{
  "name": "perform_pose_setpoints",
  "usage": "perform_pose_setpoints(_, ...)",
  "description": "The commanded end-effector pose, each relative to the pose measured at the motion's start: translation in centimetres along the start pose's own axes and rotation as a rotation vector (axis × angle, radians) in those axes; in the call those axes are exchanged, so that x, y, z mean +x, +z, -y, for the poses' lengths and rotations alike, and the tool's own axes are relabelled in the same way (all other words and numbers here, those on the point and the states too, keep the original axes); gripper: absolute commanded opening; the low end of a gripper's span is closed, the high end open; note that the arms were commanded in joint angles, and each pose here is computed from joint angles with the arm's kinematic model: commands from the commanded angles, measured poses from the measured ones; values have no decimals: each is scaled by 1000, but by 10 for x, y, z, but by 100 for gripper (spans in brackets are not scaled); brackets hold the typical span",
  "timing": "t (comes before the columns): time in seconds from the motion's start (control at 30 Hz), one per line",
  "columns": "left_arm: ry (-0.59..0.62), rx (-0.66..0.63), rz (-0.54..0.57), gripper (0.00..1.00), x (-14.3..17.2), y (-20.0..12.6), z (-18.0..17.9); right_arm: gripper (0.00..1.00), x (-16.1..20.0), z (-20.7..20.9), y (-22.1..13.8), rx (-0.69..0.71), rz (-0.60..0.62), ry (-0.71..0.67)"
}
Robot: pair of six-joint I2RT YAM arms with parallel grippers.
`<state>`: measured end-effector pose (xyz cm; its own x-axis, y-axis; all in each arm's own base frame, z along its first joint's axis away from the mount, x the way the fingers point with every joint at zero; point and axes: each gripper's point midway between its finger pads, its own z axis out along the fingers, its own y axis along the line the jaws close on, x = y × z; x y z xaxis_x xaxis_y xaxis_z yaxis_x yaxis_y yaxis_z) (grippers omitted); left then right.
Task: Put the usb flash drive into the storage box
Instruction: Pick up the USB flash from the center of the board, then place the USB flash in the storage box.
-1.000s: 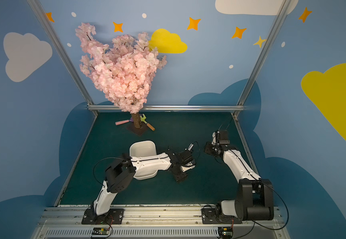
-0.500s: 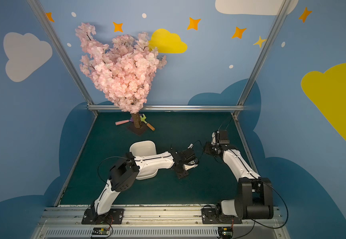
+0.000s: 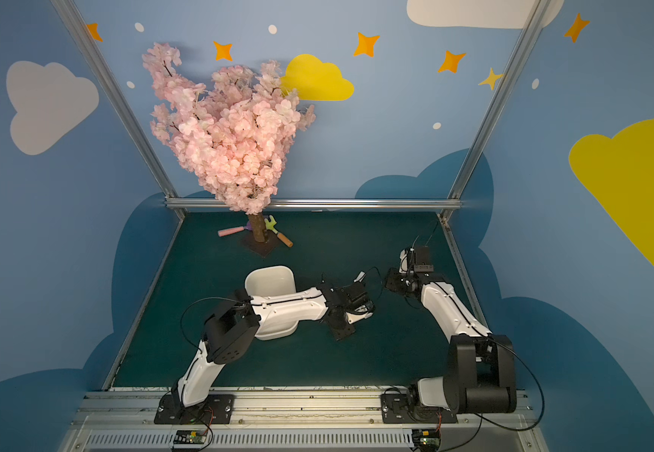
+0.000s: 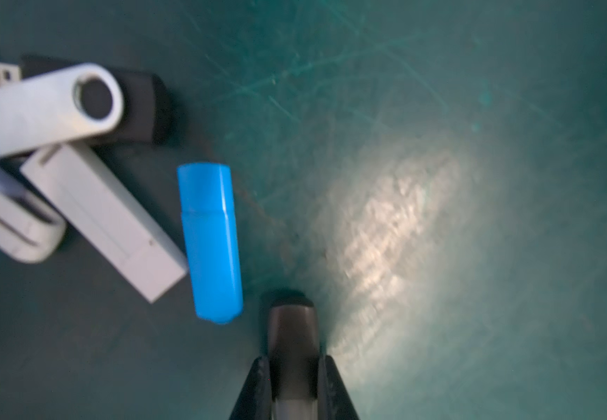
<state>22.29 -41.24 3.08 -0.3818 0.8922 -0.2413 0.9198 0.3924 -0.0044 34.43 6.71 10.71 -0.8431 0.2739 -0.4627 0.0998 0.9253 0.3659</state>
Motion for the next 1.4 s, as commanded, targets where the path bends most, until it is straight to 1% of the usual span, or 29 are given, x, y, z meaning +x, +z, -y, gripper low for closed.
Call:
perform_pose_setpoints(0.0, -6, 14, 91, 9, -14, -49, 6, 47, 0, 1, 3, -6, -2, 9)
perform_pose_setpoints(0.13, -21, -21, 170, 6, -18, -90, 2, 47, 1, 1, 4, -4, -5, 11)
perform_pose_setpoints(0.23, -90, -97, 202, 4, -6, -121, -20, 47, 1, 1, 5, -7, -10, 9)
perform_pose_setpoints(0.3, -193, -98, 226, 5, 11, -136, -41, 47, 1, -1, 5, -14, -11, 11)
perform_pose_setpoints(0.43, -500, -99, 286, 7, 64, -158, -94, 47, 3, -5, 8, -26, -20, 7)
perform_pose_setpoints(0.47, -585, -102, 304, 9, 79, -162, -108, 47, 3, -6, 9, -26, -23, 2)
perform_pose_setpoints(0.5, -645, -108, 313, 11, 91, -164, -117, 47, 4, -6, 11, -22, -25, -3)
perform_pose_setpoints(0.53, -697, -143, 319, 11, 103, -164, -127, 47, 6, -6, 13, -18, -31, -1)
perform_pose_setpoints(0.57, -729, -204, 319, 13, 114, -164, -138, 47, 7, -6, 14, -21, -37, -5)
perform_pose_setpoints(0.6, -764, -251, 307, 16, 122, -164, -147, 47, 7, -6, 16, -19, -43, -4)
perform_pose_setpoints(0.63, -809, -269, 286, 16, 130, -160, -155, 47, 8, -8, 17, -22, -51, -6)
perform_pose_setpoints(0.7, -898, -254, 251, 15, 140, -149, -171, 47, 9, -10, 19, -21, -61, -13)
perform_pose_setpoints(0.8, -968, -226, 212, 13, 143, -130, -190, 47, 13, -11, 22, -16, -70, -26)
perform_pose_setpoints(0.93, -1001, -193, 148, 11, 131, -103, -206, 47, 14, -13, 23, -18, -77, -31)
perform_pose_setpoints(1.1, -1019, -166, 96, 11, 120, -72, -216, 47, 15, -13, 24, -15, -80, -35)
perform_pose_setpoints(1.3, -1048, -172, 38, 11, 130, -52, -215, 47, 15, -15, 25, -14, -84, -40)
perform_pose_setpoints(1.33, -1050, -173, 33, 12, 132, -51, -214, 47, 16, -15, 26, -15, -86, -41)
perform_pose_setpoints(1.37, -1053, -176, 30, 15, 133, -50, -214, 47, 16, -15, 26, -14, -88, -41)
